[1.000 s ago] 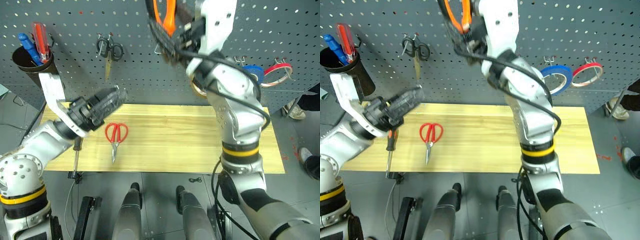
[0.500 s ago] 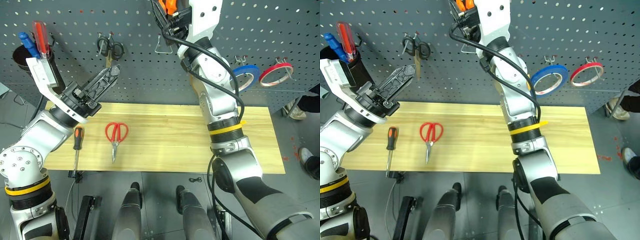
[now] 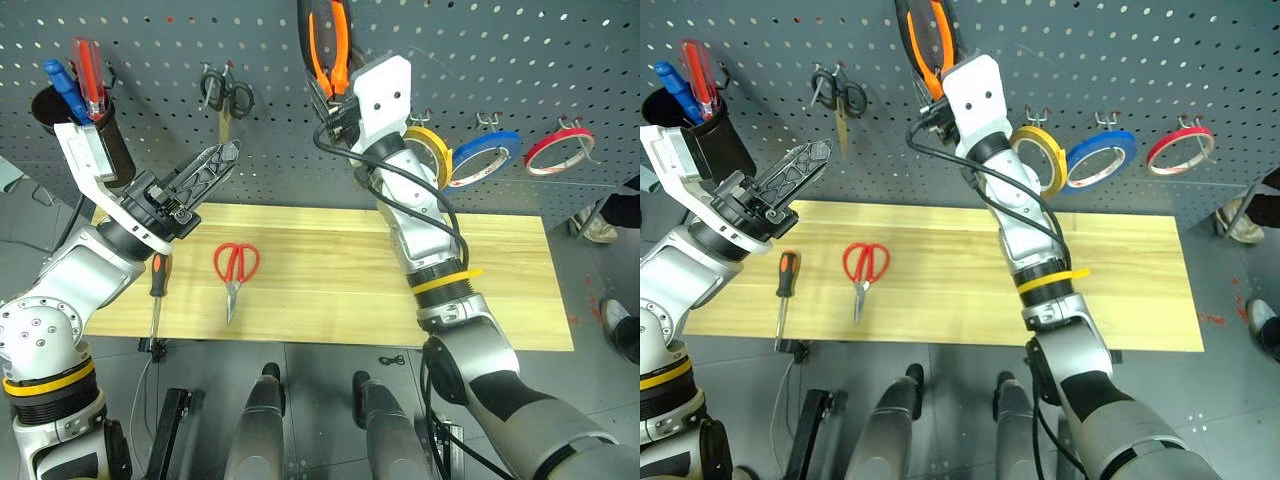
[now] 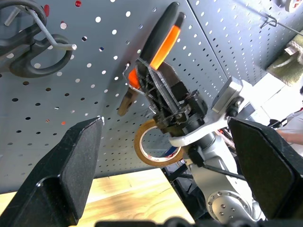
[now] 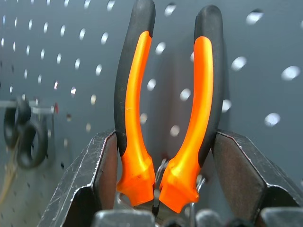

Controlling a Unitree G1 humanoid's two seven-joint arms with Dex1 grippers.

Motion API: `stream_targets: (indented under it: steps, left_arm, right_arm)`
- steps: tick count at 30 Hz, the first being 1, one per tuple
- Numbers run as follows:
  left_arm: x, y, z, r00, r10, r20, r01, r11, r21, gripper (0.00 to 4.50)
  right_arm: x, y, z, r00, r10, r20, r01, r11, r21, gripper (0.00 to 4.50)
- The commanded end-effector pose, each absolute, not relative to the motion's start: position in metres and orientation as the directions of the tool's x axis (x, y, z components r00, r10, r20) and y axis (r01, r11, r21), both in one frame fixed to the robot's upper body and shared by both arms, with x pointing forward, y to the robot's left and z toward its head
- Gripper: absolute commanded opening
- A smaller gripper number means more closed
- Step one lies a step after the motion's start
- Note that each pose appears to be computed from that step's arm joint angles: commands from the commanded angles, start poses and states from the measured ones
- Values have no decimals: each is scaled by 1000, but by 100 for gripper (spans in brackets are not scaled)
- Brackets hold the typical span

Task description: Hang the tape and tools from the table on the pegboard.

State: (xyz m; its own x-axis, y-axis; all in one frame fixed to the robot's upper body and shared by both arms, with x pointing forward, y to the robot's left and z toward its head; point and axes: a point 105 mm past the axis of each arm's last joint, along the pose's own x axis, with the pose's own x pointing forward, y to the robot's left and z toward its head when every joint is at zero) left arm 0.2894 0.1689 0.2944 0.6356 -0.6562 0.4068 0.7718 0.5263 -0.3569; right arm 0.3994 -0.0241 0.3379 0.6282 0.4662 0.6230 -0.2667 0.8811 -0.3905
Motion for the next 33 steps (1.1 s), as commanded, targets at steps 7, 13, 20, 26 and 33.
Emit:
stream_targets:
  steps: [7, 13, 20, 26, 33]
  left_arm:
    - [283, 166, 301, 619, -664, 420, 785, 537, -308, 450]
    - [286, 169, 283, 664, -668, 336, 748, 598, -289, 450]
    - [292, 195, 207, 851, -523, 43, 518, 824, -227, 450]
    - [296, 218, 146, 941, -273, -200, 278, 960, -3, 450]
    - [300, 202, 89, 937, -112, -332, 126, 992, 21, 450]
  right_arm:
    - [387, -26, 350, 580, 480, 659, -268, 876, -402, 444]
    - [382, -41, 333, 594, 564, 574, -321, 820, -474, 444]
    - [352, -60, 316, 567, 737, 369, -517, 666, -537, 444]
    - [311, -52, 291, 395, 908, 137, -808, 414, -418, 444]
    - [282, -60, 234, 234, 969, -76, -940, 205, -271, 444]
